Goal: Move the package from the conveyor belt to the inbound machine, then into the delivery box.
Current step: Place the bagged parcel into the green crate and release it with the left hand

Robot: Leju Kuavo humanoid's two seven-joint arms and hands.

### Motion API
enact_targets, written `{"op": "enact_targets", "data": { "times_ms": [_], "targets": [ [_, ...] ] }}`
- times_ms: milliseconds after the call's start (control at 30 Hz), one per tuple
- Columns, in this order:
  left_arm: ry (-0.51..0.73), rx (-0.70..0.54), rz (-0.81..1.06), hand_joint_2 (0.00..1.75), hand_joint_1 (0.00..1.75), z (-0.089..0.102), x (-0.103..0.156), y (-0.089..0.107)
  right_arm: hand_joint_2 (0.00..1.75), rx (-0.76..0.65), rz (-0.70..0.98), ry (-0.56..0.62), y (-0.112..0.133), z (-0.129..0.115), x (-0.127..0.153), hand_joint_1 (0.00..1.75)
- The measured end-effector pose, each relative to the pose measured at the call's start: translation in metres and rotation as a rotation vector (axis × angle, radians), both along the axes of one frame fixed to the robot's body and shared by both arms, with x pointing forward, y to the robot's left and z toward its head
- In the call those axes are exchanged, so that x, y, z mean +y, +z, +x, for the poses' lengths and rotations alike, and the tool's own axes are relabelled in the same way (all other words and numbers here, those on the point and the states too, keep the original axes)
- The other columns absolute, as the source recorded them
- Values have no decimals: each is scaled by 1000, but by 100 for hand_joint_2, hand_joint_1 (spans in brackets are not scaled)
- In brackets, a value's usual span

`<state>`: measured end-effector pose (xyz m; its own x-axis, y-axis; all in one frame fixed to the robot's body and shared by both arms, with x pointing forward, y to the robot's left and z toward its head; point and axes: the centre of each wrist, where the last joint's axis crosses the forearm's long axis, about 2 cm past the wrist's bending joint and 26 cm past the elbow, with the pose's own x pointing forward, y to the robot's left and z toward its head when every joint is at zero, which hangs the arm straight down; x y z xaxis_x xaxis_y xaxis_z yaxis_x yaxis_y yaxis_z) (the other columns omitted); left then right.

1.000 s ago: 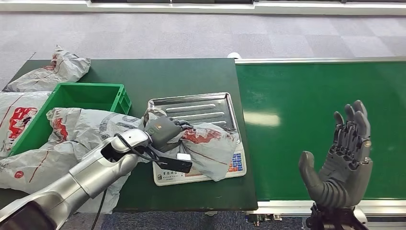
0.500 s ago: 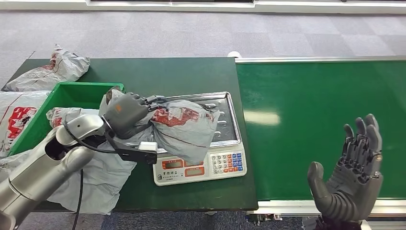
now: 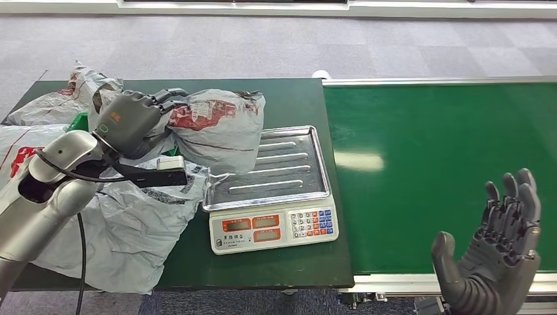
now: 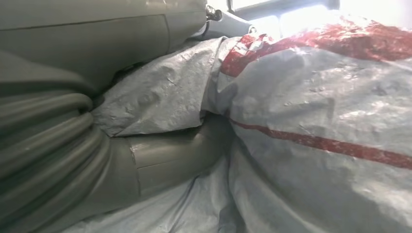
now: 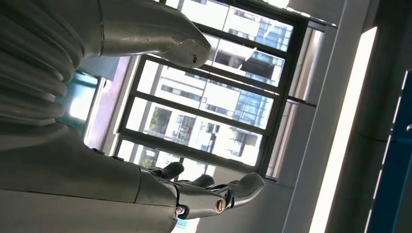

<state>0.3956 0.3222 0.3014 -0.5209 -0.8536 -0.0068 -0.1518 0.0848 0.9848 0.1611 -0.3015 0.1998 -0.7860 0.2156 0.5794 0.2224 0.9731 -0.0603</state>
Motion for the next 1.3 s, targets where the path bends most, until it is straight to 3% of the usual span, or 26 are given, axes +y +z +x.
{"op": "enact_targets", "data": {
  "times_ms": [67, 233, 400, 733, 867, 900, 1033, 1200, 1300],
  "targets": [
    [78, -62, -22, 175, 175, 4, 13, 5, 175, 3, -7, -8, 0, -2, 0, 0],
    [284, -144, -67, 175, 175, 17, 77, 28, 175, 11, -13, -14, 2, -8, -1, 0],
    [453, -147, -86, 175, 175, 18, 125, 27, 175, 13, -13, -1, 3, -8, -1, 0],
    [656, -150, -161, 175, 175, 14, 173, 25, 175, 20, -29, 14, 4, -9, -1, 0],
    [698, -121, -176, 175, 175, 11, 185, 15, 175, 23, -30, 16, 5, -9, 0, 0],
    [705, -111, -177, 175, 167, 10, 187, 12, 175, 22, -30, 16, 6, -9, 0, 0],
    [725, -66, -197, 175, 55, 7, 192, -3, 175, 16, -34, 14, 7, -9, 0, 0],
    [747, -3, -232, 175, 45, 1, 197, -26, 175, 13, -38, 12, 9, -10, 0, 0],
    [758, 17, -237, 175, 17, -2, 199, -34, 175, 13, -38, 10, 9, -10, -1, 0]
  ]
}}
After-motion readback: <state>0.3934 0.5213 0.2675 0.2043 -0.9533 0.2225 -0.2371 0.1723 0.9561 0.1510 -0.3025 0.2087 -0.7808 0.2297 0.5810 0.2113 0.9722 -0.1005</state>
